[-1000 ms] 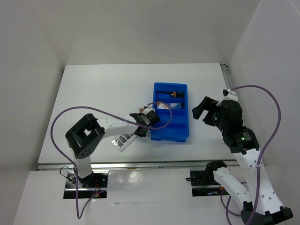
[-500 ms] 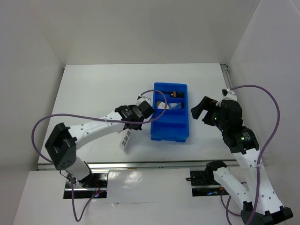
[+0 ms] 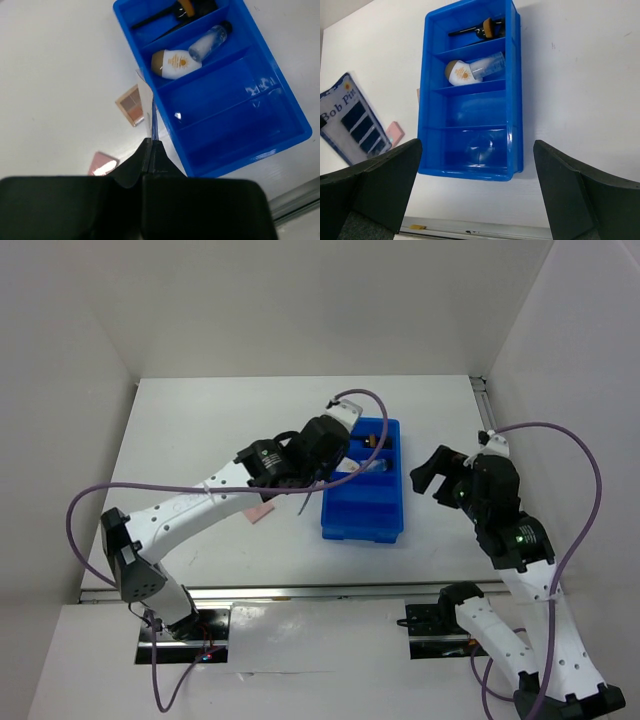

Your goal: Organize the makeup

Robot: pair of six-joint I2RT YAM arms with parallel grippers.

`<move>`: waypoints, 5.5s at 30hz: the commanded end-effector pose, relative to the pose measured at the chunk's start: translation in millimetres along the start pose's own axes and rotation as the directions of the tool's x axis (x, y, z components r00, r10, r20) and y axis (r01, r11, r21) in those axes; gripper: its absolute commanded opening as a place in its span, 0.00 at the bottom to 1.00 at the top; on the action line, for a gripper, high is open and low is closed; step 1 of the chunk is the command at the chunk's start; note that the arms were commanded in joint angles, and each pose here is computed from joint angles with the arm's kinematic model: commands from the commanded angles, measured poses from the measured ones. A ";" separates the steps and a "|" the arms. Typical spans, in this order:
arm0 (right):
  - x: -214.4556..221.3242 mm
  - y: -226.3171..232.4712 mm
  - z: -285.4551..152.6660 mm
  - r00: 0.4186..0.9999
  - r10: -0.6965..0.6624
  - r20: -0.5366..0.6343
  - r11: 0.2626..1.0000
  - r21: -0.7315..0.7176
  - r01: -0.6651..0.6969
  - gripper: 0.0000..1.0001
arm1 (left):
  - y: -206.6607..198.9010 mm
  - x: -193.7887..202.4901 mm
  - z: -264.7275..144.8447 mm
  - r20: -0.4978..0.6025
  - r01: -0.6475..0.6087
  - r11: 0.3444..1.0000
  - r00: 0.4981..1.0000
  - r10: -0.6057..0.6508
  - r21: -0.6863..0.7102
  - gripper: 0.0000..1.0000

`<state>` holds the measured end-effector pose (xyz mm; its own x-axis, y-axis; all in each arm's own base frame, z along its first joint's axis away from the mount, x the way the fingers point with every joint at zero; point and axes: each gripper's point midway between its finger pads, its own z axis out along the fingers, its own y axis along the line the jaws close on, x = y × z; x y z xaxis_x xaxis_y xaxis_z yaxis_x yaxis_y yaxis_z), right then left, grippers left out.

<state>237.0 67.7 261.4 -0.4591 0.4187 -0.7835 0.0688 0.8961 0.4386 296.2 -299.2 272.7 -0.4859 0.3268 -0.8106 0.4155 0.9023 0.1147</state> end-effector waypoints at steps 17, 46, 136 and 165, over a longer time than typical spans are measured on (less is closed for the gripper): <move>-53.3 -38.8 -99.7 0.929 0.109 0.353 0.978 0.127 -0.163 1.00 | -102.0 -38.0 78.5 0.172 -0.355 0.908 0.931 0.321 0.223 0.00; -57.3 -40.9 -102.9 0.924 0.100 0.370 0.977 0.139 -0.162 1.00 | -133.4 30.9 132.7 -0.022 -0.346 0.883 0.928 0.372 0.318 0.69; -50.9 -34.1 -87.1 0.938 0.086 0.337 0.985 0.110 -0.130 1.00 | -48.7 77.5 57.1 -0.299 -0.083 0.949 0.938 0.178 0.304 0.11; -53.9 -34.6 -89.6 0.937 0.076 0.340 0.985 0.121 -0.123 1.00 | -113.5 117.2 97.9 -0.285 -0.315 0.878 0.859 0.426 0.362 0.87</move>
<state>182.1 5.0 312.8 -0.1634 0.5168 -0.8404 0.2390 0.8471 0.4746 266.6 -386.3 95.1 -0.4772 0.7468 -0.4632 0.7866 0.5980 0.1539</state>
